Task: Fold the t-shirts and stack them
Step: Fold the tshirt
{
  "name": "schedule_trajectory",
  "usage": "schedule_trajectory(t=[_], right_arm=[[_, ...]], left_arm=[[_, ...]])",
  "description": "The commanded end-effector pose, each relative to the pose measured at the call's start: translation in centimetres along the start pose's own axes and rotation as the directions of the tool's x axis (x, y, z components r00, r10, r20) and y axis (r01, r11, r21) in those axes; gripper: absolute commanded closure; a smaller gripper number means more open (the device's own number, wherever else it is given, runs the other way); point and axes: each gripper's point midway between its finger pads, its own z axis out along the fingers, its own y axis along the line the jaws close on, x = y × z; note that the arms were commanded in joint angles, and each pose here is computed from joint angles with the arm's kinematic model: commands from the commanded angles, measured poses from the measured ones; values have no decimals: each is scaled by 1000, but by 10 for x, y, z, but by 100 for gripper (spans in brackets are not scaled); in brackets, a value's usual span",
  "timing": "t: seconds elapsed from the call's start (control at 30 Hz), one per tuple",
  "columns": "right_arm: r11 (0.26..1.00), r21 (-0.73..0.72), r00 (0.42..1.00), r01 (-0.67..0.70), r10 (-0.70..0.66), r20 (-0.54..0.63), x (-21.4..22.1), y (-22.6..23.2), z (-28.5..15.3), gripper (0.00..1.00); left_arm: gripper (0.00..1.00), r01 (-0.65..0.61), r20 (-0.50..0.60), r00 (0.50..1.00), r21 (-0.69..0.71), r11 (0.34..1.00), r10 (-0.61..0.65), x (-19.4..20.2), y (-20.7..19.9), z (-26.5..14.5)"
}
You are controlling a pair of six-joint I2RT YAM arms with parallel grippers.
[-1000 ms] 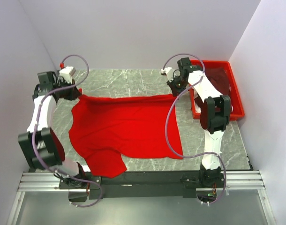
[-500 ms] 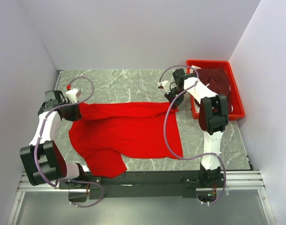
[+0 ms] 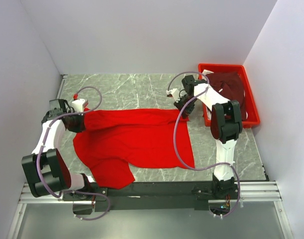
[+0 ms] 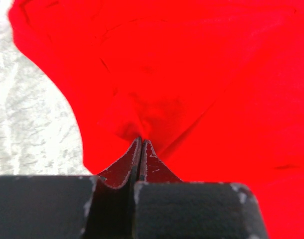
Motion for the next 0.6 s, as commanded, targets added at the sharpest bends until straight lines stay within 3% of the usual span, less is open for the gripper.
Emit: schedule_trajectory(t=[0.0,0.13,0.17,0.2,0.23,0.27,0.37,0.43,0.53,0.57], right_arm=[[999,22,999,34,-35,22,-3,8,-26,100],[999,-10,999,44,-44,-8,6,18,-20,100],[998,-20,998,57,-58,-21,9,20,-19,100],[998,-31,998,63,-64,-29,10,23,-18,95],[997,-47,998,57,-59,-38,12,27,-20,88],[998,-41,998,57,-58,-30,7,25,-24,76],[998,-29,998,58,-58,4,-8,21,-40,54],[999,-23,998,49,-48,38,-19,19,-48,53],[999,12,995,35,-36,95,-44,6,-59,53],[1000,12,996,-2,1,87,-45,2,-52,55]], left_arm=[[100,-71,61,995,-34,997,73,-25,10,-19],[100,-146,12,989,51,988,146,-9,-3,-20],[100,-218,-18,975,96,971,221,-2,-5,-20],[98,-219,-54,972,155,963,229,8,-14,-23],[90,-223,-65,970,167,960,236,9,-13,-23],[72,-214,-48,973,175,961,226,1,-8,-24],[56,-139,32,990,172,975,136,-37,7,-26],[53,-79,74,995,148,986,68,-62,22,-21],[48,107,121,985,129,986,-123,-105,48,-7],[48,159,90,981,148,976,-174,-104,53,10]])
